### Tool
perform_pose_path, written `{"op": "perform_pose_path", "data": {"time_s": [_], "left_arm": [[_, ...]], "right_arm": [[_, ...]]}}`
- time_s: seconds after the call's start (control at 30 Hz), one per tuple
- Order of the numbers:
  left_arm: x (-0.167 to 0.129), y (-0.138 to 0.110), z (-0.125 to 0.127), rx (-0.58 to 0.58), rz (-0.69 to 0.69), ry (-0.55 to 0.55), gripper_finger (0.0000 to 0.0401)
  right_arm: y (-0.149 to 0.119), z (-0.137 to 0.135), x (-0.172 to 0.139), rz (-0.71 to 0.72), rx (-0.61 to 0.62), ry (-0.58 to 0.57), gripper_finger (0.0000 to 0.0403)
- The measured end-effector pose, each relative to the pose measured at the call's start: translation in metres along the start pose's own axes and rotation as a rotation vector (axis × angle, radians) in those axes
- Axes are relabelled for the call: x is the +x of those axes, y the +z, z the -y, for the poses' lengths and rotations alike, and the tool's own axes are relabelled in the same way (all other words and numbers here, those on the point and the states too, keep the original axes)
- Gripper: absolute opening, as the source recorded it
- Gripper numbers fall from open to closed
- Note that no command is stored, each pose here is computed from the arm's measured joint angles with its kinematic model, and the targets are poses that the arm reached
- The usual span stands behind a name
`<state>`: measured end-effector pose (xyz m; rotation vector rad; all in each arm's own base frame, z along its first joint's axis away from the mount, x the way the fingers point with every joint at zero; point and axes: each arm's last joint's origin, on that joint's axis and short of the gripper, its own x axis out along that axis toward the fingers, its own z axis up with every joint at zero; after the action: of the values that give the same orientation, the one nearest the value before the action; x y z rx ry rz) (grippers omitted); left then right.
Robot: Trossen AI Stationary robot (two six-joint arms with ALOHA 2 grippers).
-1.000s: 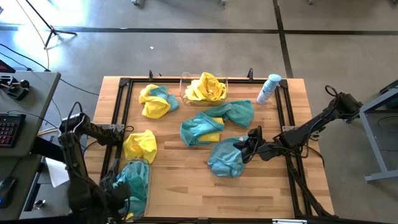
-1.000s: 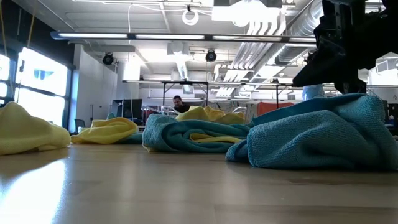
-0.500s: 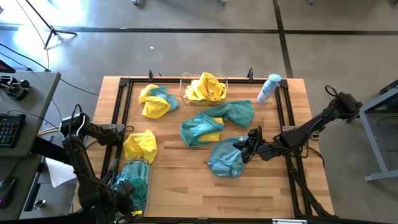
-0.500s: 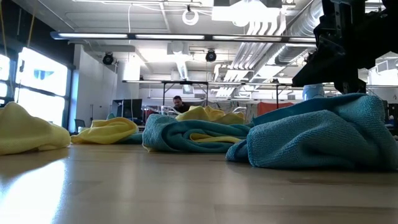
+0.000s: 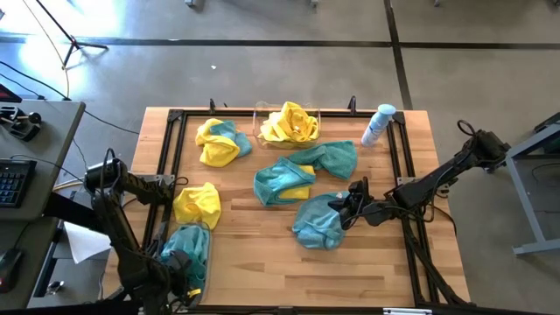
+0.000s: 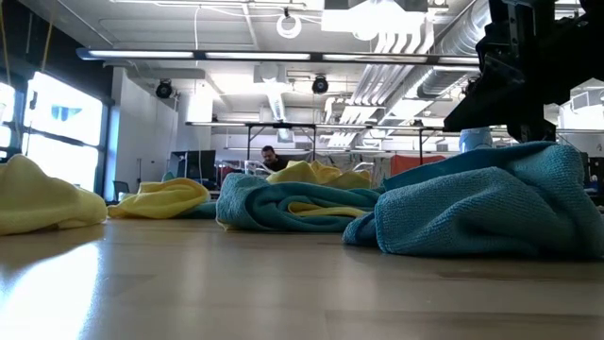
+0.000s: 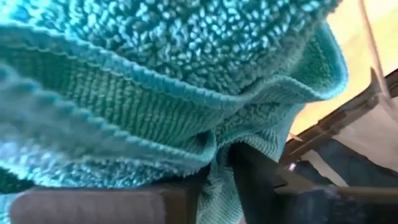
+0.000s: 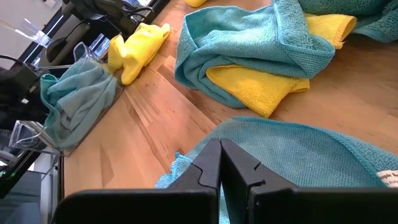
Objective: Sort microfiber towel by color & place in baskets
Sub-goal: Put the blue microfiber towel into the bottom transparent bin
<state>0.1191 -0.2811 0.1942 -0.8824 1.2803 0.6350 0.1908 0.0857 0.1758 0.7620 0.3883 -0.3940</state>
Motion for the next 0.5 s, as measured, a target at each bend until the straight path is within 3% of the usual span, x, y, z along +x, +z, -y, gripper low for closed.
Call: {"op": "perform_pose_path", "data": {"time_s": [0.2, 0.5], "left_arm": [[-0.004, -0.001, 0.001, 0.056, -0.039, -0.008, 0.0116], [-0.04, 0.008, -0.003, 0.017, -0.119, -0.106, 0.012]], "right_arm": [[0.0, 0.0, 0.0, 0.0, 0.0, 0.0, 0.0], [0.0, 0.0, 0.0, 0.0, -0.001, 0.0, 0.0]]}}
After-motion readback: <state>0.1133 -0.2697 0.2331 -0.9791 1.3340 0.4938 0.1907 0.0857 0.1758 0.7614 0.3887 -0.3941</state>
